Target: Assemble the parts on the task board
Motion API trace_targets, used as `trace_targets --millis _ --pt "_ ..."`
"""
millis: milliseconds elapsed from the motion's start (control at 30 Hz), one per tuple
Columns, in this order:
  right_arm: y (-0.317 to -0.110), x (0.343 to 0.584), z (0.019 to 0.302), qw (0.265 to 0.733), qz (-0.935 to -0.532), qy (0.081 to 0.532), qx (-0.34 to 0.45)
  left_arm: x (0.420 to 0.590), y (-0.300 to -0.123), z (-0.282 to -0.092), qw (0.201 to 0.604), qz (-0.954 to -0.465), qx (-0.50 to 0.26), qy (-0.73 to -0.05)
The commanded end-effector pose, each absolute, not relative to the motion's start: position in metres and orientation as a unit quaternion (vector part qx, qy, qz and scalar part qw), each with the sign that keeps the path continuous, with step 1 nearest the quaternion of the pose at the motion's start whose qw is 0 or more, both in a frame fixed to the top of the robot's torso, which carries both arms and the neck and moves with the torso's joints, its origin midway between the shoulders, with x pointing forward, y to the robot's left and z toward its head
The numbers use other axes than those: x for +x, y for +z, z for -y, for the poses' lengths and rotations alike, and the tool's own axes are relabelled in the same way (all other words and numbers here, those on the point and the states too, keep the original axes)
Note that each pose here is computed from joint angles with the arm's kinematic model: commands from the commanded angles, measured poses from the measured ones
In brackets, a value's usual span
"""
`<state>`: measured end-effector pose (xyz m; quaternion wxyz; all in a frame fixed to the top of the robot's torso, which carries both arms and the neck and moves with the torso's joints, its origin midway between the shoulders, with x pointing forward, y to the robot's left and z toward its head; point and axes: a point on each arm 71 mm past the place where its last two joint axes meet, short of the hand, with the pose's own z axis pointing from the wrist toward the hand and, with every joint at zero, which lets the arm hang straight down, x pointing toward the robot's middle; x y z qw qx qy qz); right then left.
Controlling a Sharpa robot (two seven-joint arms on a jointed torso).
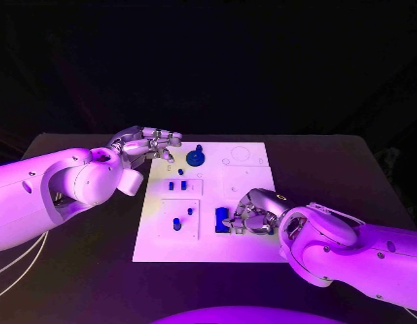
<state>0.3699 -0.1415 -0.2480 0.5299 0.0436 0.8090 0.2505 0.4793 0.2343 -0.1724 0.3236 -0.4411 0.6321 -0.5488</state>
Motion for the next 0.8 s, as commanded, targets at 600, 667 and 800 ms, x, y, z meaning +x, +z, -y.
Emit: trace_targets --millis 600,667,800 --pt "-0.245 0.369 0.15 0.544 -0.8 0.251 0.042 0.479 -0.172 -0.234 0.32 -0.632 -0.438 -0.553" --pt "-0.242 0.369 0.158 0.551 -0.795 0.25 0.046 0.479 -0.172 -0.234 0.32 -0.632 -0.439 -0.553" --pt "-0.235 0.371 0.176 0.566 -0.786 0.243 0.048 0.479 -0.172 -0.235 0.321 -0.631 -0.439 -0.553"
